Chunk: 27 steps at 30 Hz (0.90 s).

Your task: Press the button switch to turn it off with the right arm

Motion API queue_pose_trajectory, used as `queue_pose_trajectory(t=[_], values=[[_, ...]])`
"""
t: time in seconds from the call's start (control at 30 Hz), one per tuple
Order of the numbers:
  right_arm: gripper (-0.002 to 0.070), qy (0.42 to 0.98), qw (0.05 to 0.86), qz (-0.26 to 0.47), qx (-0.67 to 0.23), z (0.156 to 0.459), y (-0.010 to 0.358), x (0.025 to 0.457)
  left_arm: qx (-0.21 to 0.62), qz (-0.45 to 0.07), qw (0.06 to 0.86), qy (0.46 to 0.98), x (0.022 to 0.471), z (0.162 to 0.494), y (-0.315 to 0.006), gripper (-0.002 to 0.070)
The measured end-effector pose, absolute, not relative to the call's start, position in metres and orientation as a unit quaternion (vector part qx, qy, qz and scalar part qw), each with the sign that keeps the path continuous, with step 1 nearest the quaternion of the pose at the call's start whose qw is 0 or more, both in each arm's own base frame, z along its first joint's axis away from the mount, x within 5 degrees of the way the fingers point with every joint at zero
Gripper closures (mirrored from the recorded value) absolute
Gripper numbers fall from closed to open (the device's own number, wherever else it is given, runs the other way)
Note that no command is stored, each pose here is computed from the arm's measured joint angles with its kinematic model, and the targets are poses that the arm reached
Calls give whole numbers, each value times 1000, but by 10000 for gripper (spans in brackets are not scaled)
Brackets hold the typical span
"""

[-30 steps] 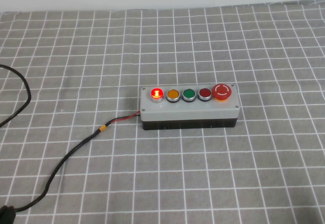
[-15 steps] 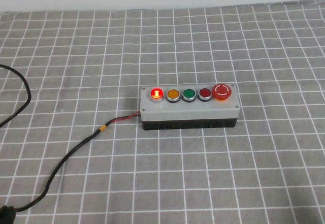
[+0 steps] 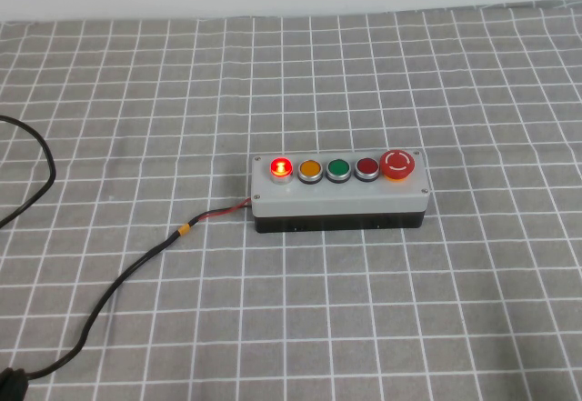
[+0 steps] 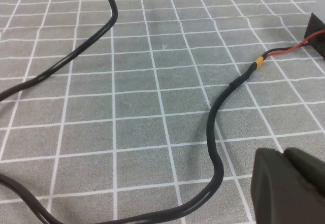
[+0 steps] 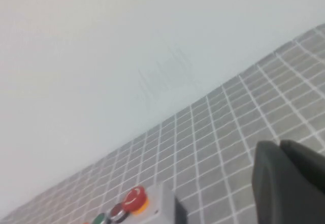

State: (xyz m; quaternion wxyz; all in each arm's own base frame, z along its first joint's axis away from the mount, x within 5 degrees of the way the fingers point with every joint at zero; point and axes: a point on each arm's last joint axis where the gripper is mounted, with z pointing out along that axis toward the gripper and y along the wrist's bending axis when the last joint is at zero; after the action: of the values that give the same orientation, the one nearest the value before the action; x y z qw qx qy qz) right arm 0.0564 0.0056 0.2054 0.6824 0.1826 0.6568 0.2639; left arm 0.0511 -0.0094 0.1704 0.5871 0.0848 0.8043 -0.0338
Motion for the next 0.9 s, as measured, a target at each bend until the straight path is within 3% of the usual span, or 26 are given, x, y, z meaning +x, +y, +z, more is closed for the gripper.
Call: queue_pose_trajectory(t=[0.13,0.23,0.33,0.5,0.77,0.9], values=[[693,680,648,291,183,202,11,56,85,-34,587,804,51,170,-9,678],[693,712,612,311,150,221,20,53,85,-34,587,804,51,170,-9,678],[693,773,549,300,102,246,30,57,85,-34,587,804,51,170,-9,678],[693,892,377,247,32,276,40,86,85,-34,587,804,51,170,-9,678],[693,938,277,202,-39,314,49,167,85,-34,587,804,51,170,-9,678],[693,941,251,208,-88,323,73,208,85,-34,587,804,51,170,-9,678]])
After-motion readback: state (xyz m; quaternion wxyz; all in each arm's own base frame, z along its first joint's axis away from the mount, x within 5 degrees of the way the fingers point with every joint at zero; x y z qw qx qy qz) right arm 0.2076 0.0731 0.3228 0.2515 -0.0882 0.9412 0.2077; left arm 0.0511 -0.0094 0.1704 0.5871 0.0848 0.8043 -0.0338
